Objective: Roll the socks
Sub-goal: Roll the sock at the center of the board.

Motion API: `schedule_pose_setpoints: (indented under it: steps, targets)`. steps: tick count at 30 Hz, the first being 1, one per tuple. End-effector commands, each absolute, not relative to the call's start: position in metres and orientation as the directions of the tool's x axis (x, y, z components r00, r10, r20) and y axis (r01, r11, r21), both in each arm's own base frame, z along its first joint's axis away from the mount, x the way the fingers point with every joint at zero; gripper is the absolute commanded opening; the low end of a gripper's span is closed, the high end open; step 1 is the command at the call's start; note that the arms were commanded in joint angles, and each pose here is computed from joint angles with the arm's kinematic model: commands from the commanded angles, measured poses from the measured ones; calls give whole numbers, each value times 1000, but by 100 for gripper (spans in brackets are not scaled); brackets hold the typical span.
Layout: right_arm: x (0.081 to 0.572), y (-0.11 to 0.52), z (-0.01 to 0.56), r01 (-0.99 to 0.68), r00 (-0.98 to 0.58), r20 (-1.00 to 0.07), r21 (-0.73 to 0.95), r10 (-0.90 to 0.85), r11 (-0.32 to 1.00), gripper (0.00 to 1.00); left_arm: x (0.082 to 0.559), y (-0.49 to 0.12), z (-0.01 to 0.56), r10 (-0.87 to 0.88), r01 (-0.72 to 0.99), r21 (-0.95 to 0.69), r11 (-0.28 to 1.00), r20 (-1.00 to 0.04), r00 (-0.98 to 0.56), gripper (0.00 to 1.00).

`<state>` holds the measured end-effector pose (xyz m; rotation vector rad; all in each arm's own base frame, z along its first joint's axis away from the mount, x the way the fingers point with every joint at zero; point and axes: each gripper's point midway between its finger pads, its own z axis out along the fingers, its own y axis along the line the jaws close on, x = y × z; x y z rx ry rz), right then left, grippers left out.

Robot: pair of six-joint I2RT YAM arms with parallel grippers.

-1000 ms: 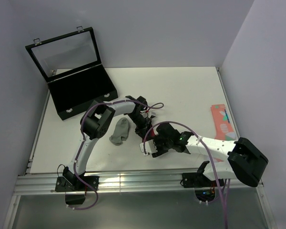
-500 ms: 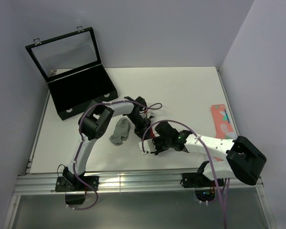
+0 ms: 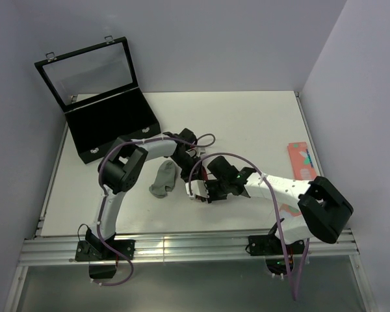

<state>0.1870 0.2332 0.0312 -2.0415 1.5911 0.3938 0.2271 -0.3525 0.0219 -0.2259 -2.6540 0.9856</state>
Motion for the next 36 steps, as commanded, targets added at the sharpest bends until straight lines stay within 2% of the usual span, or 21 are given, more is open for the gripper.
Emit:
schedule_pose_setpoints:
  steps: [1,5,15,25,32,36]
  targets:
    - [160,218,19,-985,167,-502,-56,-848,-161,11,301,-333,4,117,141,-562,815,-78,-990,23]
    - [160,217,14,-988,150,-489,-41,-860,-149,11,318,-345,29,97,192,-616,764,-185,-978,29]
    - [160,218,14,-992,118,-492,-19,-863,-125,11,336,-334,38,-10,145,-632,761,-234,-972,31]
    - [160,220,15,-993,76,-490,39,-868,-109,10,343,-338,78,-29,252,-702,666,-362,-932,36]
    - [161,221,18,-991,33,-500,98,-865,-94,10,354,-317,111,-210,219,-735,641,-443,-872,38]
    - [164,225,22,-987,11,-503,133,-864,-90,10,358,-293,118,-295,184,-712,677,-492,-819,37]
